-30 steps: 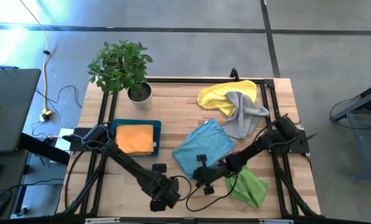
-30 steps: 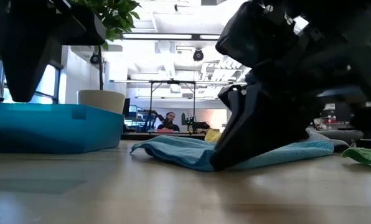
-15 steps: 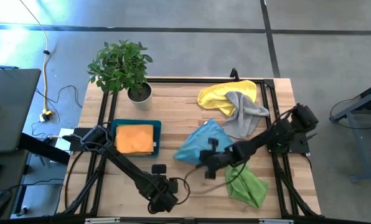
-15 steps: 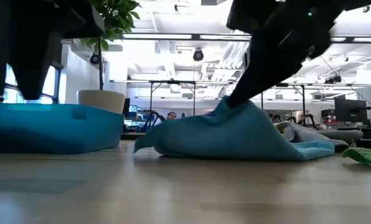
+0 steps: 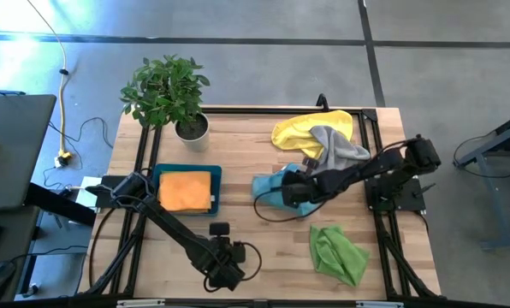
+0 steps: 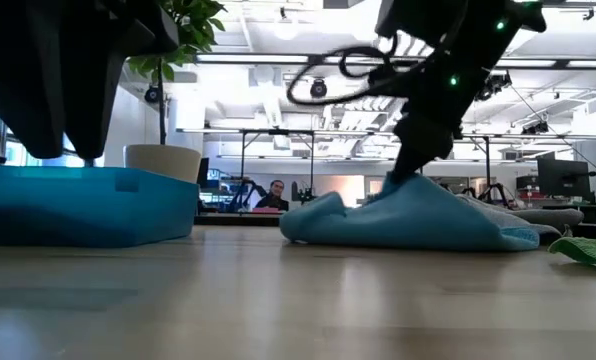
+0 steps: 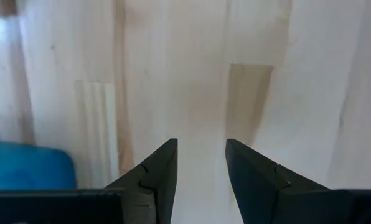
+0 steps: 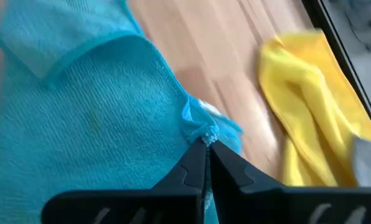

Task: Fold microfiber towels
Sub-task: Fold the blue microfiber towel on the table

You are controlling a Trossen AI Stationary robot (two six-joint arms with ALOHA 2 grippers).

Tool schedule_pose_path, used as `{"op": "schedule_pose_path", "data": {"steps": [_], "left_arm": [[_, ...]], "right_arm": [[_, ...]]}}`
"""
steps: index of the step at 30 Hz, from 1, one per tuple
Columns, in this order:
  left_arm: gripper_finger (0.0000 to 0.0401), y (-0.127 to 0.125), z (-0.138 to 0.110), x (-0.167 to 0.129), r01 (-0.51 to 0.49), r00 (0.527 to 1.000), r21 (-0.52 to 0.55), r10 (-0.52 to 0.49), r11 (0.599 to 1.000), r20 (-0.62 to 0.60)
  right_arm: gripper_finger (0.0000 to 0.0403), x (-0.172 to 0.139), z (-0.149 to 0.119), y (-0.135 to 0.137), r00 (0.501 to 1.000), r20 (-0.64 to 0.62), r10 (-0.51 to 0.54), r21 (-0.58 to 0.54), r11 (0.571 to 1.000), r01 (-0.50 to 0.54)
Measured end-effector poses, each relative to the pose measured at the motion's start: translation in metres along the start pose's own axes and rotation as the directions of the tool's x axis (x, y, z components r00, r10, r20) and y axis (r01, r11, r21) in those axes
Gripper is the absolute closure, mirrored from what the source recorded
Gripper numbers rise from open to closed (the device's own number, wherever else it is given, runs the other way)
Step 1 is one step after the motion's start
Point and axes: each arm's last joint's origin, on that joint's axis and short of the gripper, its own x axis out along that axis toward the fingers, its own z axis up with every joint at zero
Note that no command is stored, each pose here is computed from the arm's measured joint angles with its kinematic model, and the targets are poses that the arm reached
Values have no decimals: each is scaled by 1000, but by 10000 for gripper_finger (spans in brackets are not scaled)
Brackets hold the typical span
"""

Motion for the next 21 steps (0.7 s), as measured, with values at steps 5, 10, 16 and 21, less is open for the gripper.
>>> {"op": "schedule_pose_path", "data": {"steps": [5,10,16,21], "left_arm": [[275,2,-1,0,-36,999,6,36,999,-1],[275,4,-1,0,-63,998,15,63,998,10],[275,6,0,1,-79,997,19,79,997,16],[275,9,3,2,-79,997,12,79,997,16]], "right_arm": [[402,0,-11,-9,993,-105,-56,19,998,58],[402,-9,-26,-9,973,-207,-105,39,993,115],[402,-24,-42,0,961,-243,-133,64,986,153],[402,-34,-47,9,967,-226,-118,74,988,138]]}}
